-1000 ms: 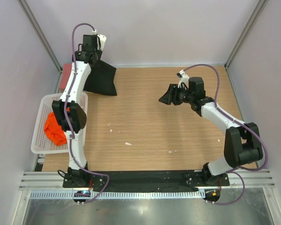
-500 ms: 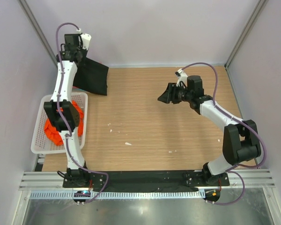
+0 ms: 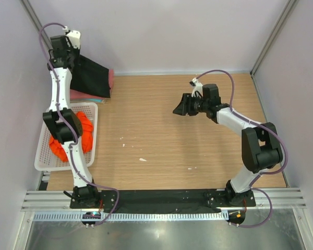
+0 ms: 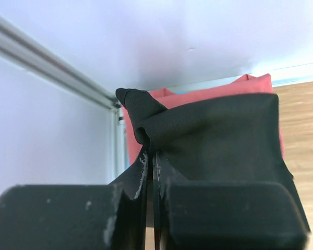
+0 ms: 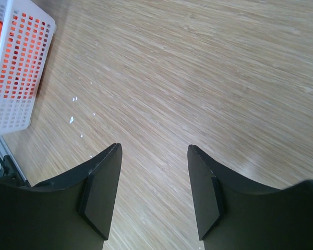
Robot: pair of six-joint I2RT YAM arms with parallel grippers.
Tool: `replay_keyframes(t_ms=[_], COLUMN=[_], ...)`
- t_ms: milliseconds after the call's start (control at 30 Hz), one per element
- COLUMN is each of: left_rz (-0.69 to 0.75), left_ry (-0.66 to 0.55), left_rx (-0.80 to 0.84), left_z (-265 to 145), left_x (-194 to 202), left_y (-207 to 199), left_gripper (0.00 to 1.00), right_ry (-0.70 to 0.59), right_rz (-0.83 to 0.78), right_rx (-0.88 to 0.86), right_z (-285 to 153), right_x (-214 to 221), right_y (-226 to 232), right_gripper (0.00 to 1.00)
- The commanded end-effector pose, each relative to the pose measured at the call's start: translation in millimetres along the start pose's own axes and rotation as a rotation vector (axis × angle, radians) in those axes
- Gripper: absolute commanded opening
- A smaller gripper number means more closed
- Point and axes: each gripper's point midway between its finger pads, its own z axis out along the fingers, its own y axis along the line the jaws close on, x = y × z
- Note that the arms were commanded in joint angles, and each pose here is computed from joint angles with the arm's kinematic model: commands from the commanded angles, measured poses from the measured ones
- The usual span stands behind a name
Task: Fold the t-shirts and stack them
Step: Neatly place the folded tshirt to the corner
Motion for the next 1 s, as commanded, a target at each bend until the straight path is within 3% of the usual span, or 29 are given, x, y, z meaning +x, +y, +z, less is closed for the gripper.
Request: replay_keyframes(t_ms=[0,167,300,367,600,833,967], left_rz=[-0.049,-0.132,-0.168,-0.169,-0.139,-0.348,-0.566], left_ry=[-0.087,-0.09,-0.071,-0.069,0.042,0.335,0.381], left_rx=[0.009,-0.126,-0.304,-0.309,-0.248,-0.207,-0.18], left_z=[32,56,51,46,30,8,-3], left_x=[-4,12,17,15,30,104,136], left_y=[2,31,60,59,19,9,26], left_gripper=[0.0,0.04,0.61,0.65,0.66,0.52,0.46], right_ry=[-0.056,-0.042,-0.028,-0.022,-0.019,-0.018,-0.01], right_rz=[-0.071,-0.07,-0.062,-0.064,-0.067,-0.075,-0.08], right_rx=[-0.021,-0.017,-0.008,-0.009,-0.021,-0.035,-0.034], right_z=[3,9,15,18,22,18,16], right_x=[-25,-22,-18,-19,-18,-15,-10], right_y=[8,4,-1,0,10,17,16], right_gripper=[0.59,0.59,0.59,0.59,0.59,0.59,0.59])
